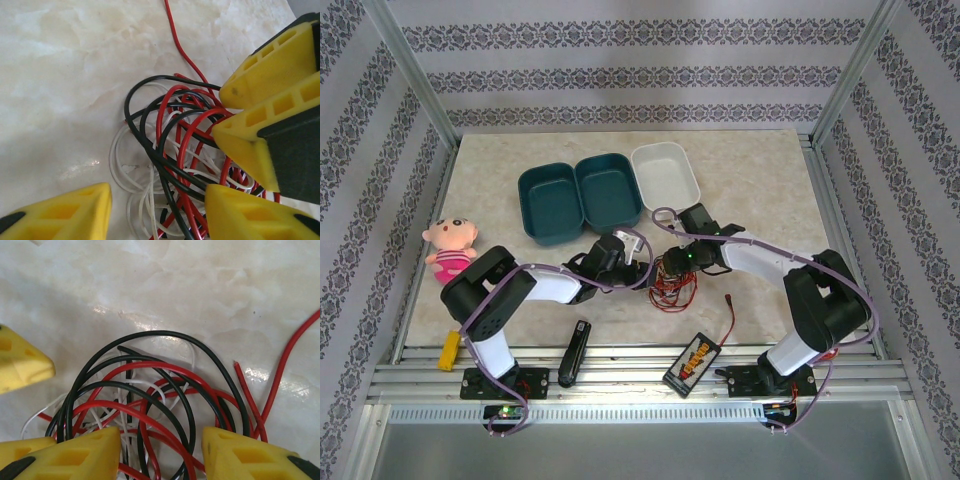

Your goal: Untangle the cables

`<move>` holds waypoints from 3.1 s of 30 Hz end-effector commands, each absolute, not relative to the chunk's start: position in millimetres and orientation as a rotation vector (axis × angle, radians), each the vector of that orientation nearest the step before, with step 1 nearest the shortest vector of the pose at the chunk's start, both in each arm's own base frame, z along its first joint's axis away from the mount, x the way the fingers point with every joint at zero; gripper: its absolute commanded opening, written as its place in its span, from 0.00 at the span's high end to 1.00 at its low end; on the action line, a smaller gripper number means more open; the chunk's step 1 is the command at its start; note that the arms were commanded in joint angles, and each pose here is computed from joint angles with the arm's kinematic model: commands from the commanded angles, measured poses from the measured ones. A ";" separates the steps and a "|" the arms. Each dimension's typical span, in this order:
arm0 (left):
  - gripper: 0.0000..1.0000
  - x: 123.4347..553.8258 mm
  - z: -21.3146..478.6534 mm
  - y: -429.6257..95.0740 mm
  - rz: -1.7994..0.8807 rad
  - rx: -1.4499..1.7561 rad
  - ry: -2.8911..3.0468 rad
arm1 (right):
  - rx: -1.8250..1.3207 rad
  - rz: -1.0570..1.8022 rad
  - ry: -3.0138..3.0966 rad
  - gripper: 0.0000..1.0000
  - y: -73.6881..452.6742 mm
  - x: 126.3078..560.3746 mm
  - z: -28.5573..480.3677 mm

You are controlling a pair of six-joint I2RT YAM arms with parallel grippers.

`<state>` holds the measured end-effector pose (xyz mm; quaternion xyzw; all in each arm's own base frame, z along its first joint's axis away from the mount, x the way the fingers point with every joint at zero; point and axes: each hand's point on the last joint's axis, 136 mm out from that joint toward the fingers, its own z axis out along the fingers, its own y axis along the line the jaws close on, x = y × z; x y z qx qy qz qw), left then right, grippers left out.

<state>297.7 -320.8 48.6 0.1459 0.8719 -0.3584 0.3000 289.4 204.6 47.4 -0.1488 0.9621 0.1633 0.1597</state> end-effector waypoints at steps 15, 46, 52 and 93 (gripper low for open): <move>0.73 302.0 65.1 -331.8 -0.984 0.409 2.242 | -0.328 0.465 2.712 0.99 207.4 302.3 69.8; 0.98 303.1 45.9 -337.6 -0.954 0.427 2.350 | 0.233 0.279 2.829 0.73 135.4 304.2 56.8; 1.00 308.2 48.1 -315.3 -0.851 0.335 2.335 | 0.232 0.241 2.891 0.72 150.6 317.0 40.1; 0.36 307.7 65.6 -307.7 -0.763 0.417 2.362 | 0.226 0.358 3.001 0.80 176.1 264.0 21.2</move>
